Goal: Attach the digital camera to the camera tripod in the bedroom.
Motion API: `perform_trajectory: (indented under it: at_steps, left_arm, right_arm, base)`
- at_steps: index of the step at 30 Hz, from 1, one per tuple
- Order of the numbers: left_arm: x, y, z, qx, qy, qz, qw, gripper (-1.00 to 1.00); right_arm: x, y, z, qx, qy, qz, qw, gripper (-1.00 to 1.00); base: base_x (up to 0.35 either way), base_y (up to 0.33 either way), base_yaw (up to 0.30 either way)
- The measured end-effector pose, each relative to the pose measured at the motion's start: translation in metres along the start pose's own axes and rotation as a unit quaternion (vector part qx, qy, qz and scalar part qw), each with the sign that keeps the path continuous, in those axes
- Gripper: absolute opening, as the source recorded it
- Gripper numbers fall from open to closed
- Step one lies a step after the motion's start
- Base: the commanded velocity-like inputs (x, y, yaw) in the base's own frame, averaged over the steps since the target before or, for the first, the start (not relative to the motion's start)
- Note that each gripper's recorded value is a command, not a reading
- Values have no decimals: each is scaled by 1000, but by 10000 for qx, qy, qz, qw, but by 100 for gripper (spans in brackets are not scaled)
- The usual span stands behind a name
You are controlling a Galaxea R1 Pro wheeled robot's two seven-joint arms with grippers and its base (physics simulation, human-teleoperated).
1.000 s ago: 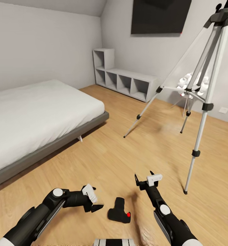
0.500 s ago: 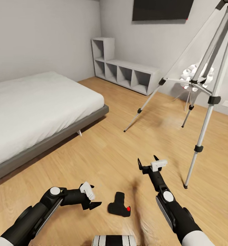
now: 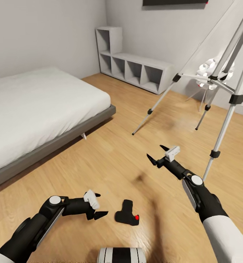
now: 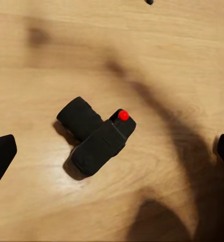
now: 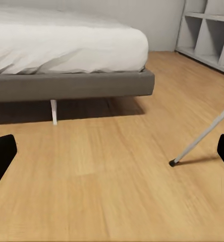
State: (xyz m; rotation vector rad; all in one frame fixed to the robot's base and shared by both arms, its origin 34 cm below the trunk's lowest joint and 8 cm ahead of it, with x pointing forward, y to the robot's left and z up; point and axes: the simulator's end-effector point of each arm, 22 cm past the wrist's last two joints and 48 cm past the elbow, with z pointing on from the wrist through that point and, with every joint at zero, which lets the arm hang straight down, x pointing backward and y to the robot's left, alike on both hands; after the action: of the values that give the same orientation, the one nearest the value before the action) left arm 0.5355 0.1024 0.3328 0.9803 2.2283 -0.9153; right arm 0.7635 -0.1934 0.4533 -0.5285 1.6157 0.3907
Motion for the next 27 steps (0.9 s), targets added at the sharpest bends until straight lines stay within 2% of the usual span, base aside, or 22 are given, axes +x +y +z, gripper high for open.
perform_trajectory:
  at_steps: [4,5,10,15,27]
  left_arm:
    - [-12,-3,-2,110,-145,71,9998,100]
    - [-22,-4,-5,118,-244,146,9995,100]
    - [-29,-7,-3,169,-316,205,9991,100]
    - [-23,-7,2,216,-263,120,9993,100]
    - [-14,-9,13,329,-231,47,9992,100]
  right_arm:
    - [1,-13,-4,131,-152,296,9994,100]
    - [1,-19,-7,245,-270,547,9978,100]
    - [24,-26,-11,428,-175,860,9952,100]
    - [43,-31,-12,595,-65,949,9937,100]
    - [84,-26,-14,609,212,1109,9917,100]
  base:
    - [0,0,0]
    - [0,0,0]
    - [0,0,0]
    - [0,0,0]
    - [0,0,0]
